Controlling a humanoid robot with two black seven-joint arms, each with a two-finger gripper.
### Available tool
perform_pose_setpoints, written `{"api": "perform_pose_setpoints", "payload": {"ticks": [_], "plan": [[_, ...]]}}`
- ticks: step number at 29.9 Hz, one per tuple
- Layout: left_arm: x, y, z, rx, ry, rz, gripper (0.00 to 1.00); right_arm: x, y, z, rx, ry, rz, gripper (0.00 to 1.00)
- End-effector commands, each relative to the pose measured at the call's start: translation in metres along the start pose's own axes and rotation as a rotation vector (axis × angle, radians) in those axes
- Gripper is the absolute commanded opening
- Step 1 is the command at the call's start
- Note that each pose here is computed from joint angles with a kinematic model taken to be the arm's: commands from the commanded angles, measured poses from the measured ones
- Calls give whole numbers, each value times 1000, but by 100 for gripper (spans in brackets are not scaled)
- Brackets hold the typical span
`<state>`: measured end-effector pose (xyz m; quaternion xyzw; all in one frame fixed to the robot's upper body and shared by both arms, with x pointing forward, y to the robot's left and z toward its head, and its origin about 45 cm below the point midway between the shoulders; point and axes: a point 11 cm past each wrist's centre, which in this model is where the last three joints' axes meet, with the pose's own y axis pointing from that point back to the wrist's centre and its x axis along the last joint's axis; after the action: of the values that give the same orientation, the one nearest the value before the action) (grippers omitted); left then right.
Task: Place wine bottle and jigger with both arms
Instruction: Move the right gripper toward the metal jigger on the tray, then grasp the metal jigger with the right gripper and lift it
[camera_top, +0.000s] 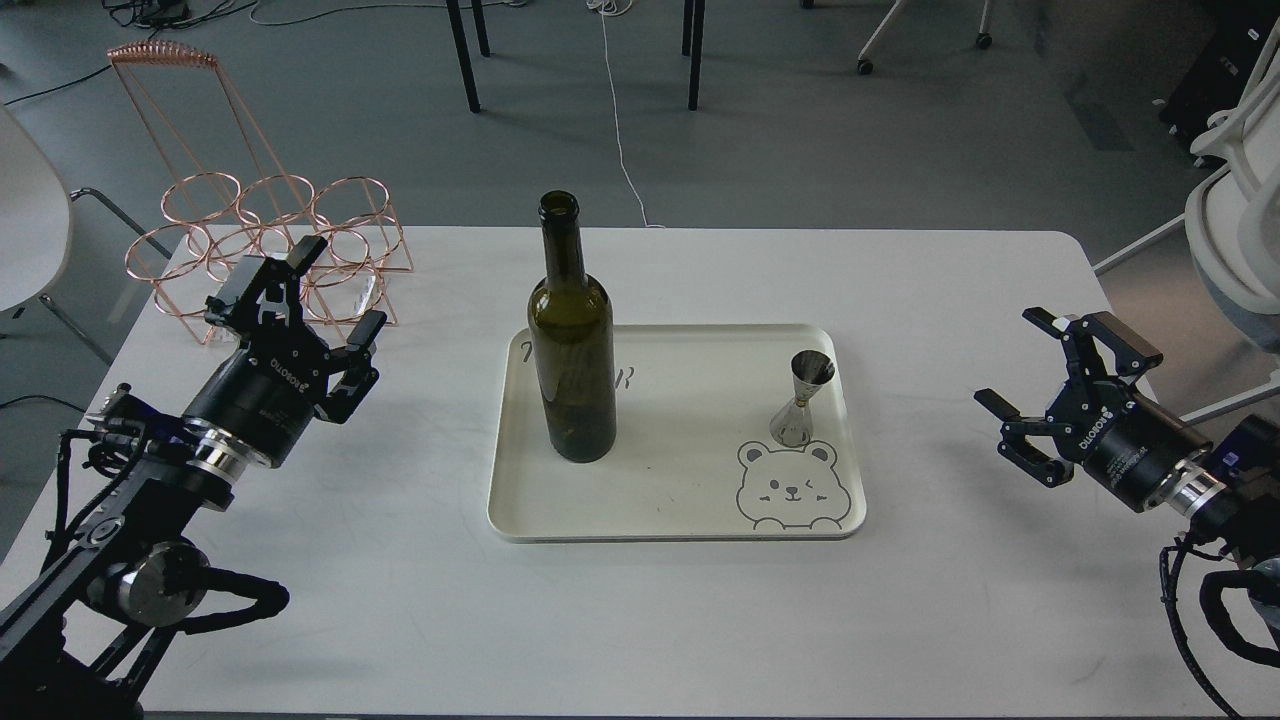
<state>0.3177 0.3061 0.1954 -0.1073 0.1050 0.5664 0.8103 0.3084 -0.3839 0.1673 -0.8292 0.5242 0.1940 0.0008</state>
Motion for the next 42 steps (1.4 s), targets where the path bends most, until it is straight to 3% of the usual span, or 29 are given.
{"api": "perform_pose_setpoints", "payload": {"ticks": [1,5,11,18,25,33,42], "plan": [[-2,4,-4,13,-15,-4,98,0,-2,-1,3,11,7,98],[-1,4,-4,12,-5,-2,98,-4,-3,-6,-55,245,-35,98],[2,4,9,-82,-22,-5,98,-14,6,-12,-181,852,-184,98],[1,6,18,-145,-32,-13,98,-18,5,-8,-93,1557,-239,98],[-1,6,17,-146,-26,-14,98,-23,-32,16,100,1794,-154,98],[-4,5,21,-154,-29,-28,98,-57,-67,67,123,1816,-288,98],[-5,5,20,-155,-24,-29,98,-79,-98,85,148,1853,-338,96]]}}
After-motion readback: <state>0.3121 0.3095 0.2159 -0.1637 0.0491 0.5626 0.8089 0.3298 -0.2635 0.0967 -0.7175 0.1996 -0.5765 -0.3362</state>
